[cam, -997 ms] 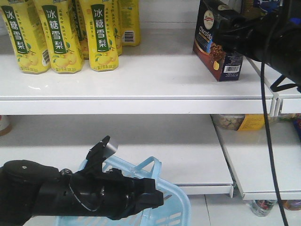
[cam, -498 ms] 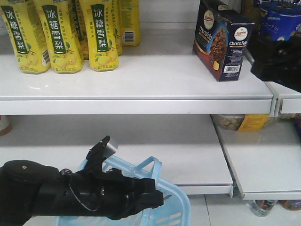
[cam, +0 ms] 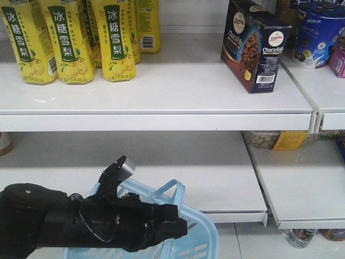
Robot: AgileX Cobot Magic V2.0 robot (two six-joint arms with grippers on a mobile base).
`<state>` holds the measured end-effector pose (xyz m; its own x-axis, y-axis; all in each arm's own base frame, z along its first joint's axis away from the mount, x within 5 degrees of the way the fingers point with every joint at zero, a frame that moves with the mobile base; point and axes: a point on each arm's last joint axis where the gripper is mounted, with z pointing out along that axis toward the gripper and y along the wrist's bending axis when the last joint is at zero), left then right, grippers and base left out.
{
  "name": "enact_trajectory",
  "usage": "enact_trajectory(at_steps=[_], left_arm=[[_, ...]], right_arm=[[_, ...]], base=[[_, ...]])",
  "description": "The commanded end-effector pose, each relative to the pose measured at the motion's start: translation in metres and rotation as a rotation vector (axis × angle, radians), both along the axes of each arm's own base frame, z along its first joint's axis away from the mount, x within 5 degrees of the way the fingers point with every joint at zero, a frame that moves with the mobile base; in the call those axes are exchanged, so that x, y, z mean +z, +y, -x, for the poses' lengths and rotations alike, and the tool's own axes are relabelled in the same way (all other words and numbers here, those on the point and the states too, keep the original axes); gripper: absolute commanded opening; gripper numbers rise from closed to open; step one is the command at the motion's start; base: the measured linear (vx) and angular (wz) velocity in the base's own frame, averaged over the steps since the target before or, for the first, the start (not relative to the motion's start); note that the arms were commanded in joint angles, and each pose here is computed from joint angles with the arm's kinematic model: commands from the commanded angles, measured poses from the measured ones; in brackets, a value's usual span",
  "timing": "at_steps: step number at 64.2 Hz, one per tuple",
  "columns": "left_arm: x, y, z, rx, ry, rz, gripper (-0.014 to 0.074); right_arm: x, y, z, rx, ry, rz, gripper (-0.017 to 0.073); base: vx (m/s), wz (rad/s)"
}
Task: Left arm holds basket, right arm returns cookies
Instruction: 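Open the right gripper and withdraw it from the box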
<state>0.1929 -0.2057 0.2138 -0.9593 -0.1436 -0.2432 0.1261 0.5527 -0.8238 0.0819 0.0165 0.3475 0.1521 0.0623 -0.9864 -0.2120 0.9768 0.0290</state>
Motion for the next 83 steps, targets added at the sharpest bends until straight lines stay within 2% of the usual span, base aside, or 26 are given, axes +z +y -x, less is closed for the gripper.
enact_trajectory(at_steps=[1,9,17,37,43,48,60,83], left_arm=[[0.022,-0.003,0.0,-0.001,-0.044,0.08,-0.0006],[0.022,-0.003,0.0,-0.001,-0.044,0.08,-0.0006],[0.022,-0.003,0.0,-0.001,-0.044,0.08,-0.0006],[0.022,-0.003,0.0,-0.001,-0.044,0.08,-0.0006],[0.022,-0.003,0.0,-0.001,-0.044,0.08,-0.0006],[0.022,-0.003,0.0,-0.001,-0.044,0.08,-0.0006],[0.022,-0.003,0.0,-0.001,-0.044,0.08,-0.0006],[0.022,-0.003,0.0,-0.001,-0.044,0.08,-0.0006]], right_arm=[[-0.014,-0.007,0.013,-0.02,-0.019,-0.012,0.052],[-0.053,-0.014,0.022,-0.059,0.009,-0.009,0.052],[-0.078,-0.016,0.028,-0.058,0.009,-0.011,0.052],[-0.085,-0.02,0.03,-0.091,0.007,-0.021,0.051],[-0.086,-0.021,0.03,-0.099,0.009,-0.022,0.0445],[-0.086,-0.021,0.03,-0.102,0.01,-0.022,0.0344],[-0.086,-0.021,0.03,-0.105,0.01,-0.022,-0.0013],[-0.086,-0.021,0.03,-0.102,0.01,-0.022,-0.0008]], base=[[0.0,0.0],[0.0,0.0],[0.0,0.0],[0.0,0.0],[0.0,0.0],[0.0,0.0],[0.0,0.0],[0.0,0.0]])
